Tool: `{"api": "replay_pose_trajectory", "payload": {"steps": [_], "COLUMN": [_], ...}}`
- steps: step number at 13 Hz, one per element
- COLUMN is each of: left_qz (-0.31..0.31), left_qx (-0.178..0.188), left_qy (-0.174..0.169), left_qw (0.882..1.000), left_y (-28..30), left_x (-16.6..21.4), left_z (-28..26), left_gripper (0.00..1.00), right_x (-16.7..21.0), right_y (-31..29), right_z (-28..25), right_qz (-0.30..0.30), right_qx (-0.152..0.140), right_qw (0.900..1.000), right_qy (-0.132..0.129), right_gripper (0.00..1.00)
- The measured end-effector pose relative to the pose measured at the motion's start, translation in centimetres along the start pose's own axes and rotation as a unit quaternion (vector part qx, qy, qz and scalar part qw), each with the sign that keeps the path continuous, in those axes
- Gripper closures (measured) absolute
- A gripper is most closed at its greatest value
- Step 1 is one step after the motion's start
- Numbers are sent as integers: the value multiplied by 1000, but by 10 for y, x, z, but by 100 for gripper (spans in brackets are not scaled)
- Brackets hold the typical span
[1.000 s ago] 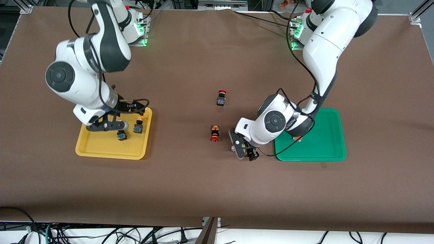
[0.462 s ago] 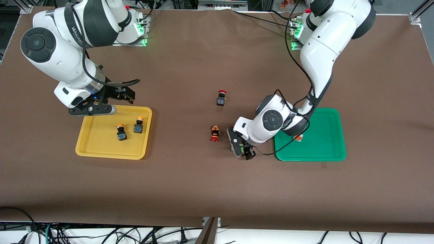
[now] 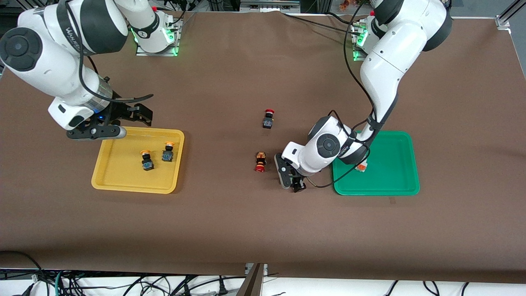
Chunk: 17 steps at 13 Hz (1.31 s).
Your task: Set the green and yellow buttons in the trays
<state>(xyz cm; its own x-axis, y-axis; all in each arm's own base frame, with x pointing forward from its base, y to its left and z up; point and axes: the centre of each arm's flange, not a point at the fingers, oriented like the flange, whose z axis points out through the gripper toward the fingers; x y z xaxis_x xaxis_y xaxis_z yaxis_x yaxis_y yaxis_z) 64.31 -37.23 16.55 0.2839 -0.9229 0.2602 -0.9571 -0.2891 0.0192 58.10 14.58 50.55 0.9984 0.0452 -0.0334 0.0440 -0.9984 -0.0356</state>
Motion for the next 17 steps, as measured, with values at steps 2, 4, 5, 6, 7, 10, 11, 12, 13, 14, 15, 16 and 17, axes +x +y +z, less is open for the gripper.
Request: {"api": "replay_pose_trajectory", "payload": {"steps": [2,4,5,6,7,10,11,12,13,14,15,16,17], "left_qz": [-1,-5,-12,-22,-36,-87,-101,-104,-102,-97,-94,-92,-91], "left_qx": [3,-13,-27,-38,-49,-74,-82,-89,-95,-100,-104,-108,-113], "left_qy": [1,-25,-46,-69,-92,-138,-145,-146,-146,-148,-155,-161,-164], "left_qw": [1000,1000,999,997,994,984,981,980,979,979,978,977,976], "left_y": [-4,-10,-15,-24,-36,-77,-93,-109,-125,-137,-144,-146,-145], "left_x": [1,-3,-7,-15,-31,-97,-128,-161,-198,-231,-258,-273,-278], "left_z": [-7,-24,-42,-65,-92,-147,-155,-159,-161,-162,-161,-155,-149], "left_gripper": [55,59,59,59,59,59,59,59,59,59,59,59,53], "right_x": [-4,-15,-20,-24,-26,-22,-20,-17,-15,-15,-14,-14,-13], "right_y": [5,7,9,10,11,16,19,22,26,27,27,27,27], "right_z": [-6,-21,-31,-38,-42,-40,-40,-43,-47,-49,-51,-52,-55], "right_qz": [0,0,-2,-4,-6,-6,-4,-2,1,2,2,2,1], "right_qx": [1,0,-2,-2,-2,-1,0,1,2,2,2,3,3], "right_qw": [1000,1000,1000,1000,1000,1000,1000,1000,1000,1000,1000,1000,1000], "right_qy": [-6,-10,-9,-5,-2,2,6,10,14,17,18,20,23], "right_gripper": [0,0,0,0,0,0,0,0,0,0,0,0,0]}}
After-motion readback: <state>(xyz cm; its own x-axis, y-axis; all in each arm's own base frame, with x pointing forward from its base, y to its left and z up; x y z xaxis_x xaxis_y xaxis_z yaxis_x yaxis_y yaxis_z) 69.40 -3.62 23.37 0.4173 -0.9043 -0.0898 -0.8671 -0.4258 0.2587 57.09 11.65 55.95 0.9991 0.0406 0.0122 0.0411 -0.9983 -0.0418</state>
